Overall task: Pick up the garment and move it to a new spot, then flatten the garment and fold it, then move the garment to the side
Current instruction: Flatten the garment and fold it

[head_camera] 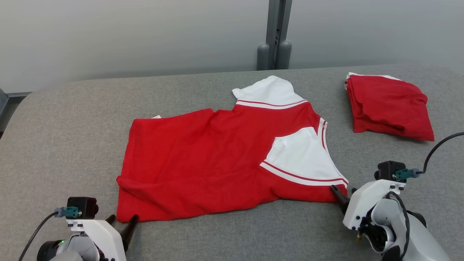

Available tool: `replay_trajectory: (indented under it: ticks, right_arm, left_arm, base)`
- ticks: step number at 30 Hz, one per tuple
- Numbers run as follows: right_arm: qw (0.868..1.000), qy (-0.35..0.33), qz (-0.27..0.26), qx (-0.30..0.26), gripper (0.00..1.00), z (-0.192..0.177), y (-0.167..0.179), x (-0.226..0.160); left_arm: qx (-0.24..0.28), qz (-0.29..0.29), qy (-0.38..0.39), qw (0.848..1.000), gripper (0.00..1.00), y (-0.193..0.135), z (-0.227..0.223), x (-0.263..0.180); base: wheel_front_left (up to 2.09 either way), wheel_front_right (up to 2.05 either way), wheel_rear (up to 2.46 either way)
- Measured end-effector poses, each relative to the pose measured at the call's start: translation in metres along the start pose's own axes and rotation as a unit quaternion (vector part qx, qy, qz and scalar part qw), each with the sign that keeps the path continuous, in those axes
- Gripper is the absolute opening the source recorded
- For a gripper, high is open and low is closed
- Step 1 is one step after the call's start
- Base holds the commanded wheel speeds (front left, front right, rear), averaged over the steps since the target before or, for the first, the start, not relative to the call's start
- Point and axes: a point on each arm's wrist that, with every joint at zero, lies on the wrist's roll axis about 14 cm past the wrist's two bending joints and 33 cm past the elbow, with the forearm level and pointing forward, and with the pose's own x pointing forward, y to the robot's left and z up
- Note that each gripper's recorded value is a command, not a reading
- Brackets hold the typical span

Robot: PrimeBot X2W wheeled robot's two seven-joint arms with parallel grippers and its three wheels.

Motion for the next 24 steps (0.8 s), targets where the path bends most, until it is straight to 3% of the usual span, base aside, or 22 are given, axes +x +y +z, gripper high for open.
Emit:
replay_trajectory:
  ticks: [7,8,9,10,12,24]
  right_arm:
    - [1.000,0.007,0.014,0.003,1.00,-0.003,0.009,0.004]
    - [1.000,0.008,0.017,0.002,0.75,-0.003,0.011,0.004]
    - [1.000,0.009,0.020,0.001,0.47,-0.004,0.013,0.005]
    - [1.000,0.009,0.023,0.001,0.31,-0.003,0.014,0.005]
    - [1.000,0.007,0.028,0.001,0.00,-0.003,0.018,0.005]
    - [0.999,-0.015,0.039,0.006,0.00,0.000,0.027,-0.011]
  left_arm:
    - [0.007,-0.003,0.020,1.000,1.00,0.000,-0.003,0.007]
    - [0.008,-0.003,0.025,1.000,1.00,0.001,-0.004,0.008]
    - [0.008,-0.003,0.026,1.000,0.81,0.001,-0.004,0.009]
    - [0.008,-0.002,0.026,1.000,0.46,0.001,-0.004,0.010]
    - [0.009,-0.004,0.023,1.000,0.00,0.001,-0.001,0.011]
    - [0.017,-0.012,0.005,1.000,0.00,-0.004,0.000,-0.005]
  base:
    - [0.00,0.00,0.00]
    - [0.00,0.00,0.00]
    - [0.00,0.00,0.00]
    - [0.00,0.00,0.00]
    - [0.00,0.00,0.00]
    - [0.00,0.00,0.00]
